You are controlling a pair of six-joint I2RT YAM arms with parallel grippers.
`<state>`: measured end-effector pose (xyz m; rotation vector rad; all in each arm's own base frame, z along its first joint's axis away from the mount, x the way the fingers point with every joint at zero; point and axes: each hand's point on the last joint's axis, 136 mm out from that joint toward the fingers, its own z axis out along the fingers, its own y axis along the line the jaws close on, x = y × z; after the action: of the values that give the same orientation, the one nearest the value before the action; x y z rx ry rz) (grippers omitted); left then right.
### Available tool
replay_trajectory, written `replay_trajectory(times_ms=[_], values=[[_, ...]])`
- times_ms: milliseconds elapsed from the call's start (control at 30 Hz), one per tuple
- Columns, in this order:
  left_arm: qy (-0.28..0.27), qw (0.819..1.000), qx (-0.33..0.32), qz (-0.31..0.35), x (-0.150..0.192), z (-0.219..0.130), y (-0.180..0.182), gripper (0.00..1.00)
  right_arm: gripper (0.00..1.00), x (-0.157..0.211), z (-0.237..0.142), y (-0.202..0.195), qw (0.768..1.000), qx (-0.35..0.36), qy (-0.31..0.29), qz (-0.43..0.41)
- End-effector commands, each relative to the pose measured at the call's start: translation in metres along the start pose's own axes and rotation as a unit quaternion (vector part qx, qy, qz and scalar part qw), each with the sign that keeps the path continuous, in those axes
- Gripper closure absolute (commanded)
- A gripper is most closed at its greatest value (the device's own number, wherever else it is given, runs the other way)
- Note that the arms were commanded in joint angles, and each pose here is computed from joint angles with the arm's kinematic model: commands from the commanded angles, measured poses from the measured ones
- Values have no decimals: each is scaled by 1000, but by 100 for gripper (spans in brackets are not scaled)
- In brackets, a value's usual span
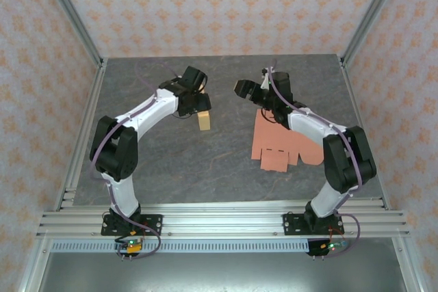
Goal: Fold the paper box
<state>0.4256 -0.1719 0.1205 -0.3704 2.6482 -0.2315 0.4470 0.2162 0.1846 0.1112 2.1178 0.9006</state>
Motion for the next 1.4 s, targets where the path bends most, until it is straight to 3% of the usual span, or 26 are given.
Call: replay_trajectory(times_ms=[0, 133, 367, 567, 667, 733, 800, 967, 1167, 1367], values=[[2, 999, -37, -4, 0, 8, 8, 32, 10, 2, -5, -8, 999, 21, -5, -34], [31, 999, -30, -4, 6, 34, -1, 34, 10, 4, -4, -7, 999, 14, -3, -33], [33, 999, -34, -17, 2, 40, 1, 36, 10, 7, -3, -3, 999, 2, 9, -40], [30, 996, 22, -75, 1, 43, 19, 53, 10, 11, -1, -4, 999, -4, 20, -38], [35, 995, 32, -84, 3, 43, 33, 53, 11, 14, 2, -4, 999, -7, 27, -36], [28, 996, 36, -73, -1, 31, 36, 48, 10, 15, 4, -4, 999, -8, 30, -31], [16, 998, 23, -50, -6, 17, 41, 38, 11, 18, 8, -5, 999, -8, 38, -23], [-16, 999, -17, -32, -18, -7, 62, 36, 11, 31, 28, 7, 996, -49, 55, 41], [14, 997, -46, -57, -16, 25, 98, 40, 13, 47, 62, 31, 981, -106, 59, 153], [38, 996, -59, -46, -6, 47, 110, 45, 14, 50, 76, 39, 975, -116, 60, 178]])
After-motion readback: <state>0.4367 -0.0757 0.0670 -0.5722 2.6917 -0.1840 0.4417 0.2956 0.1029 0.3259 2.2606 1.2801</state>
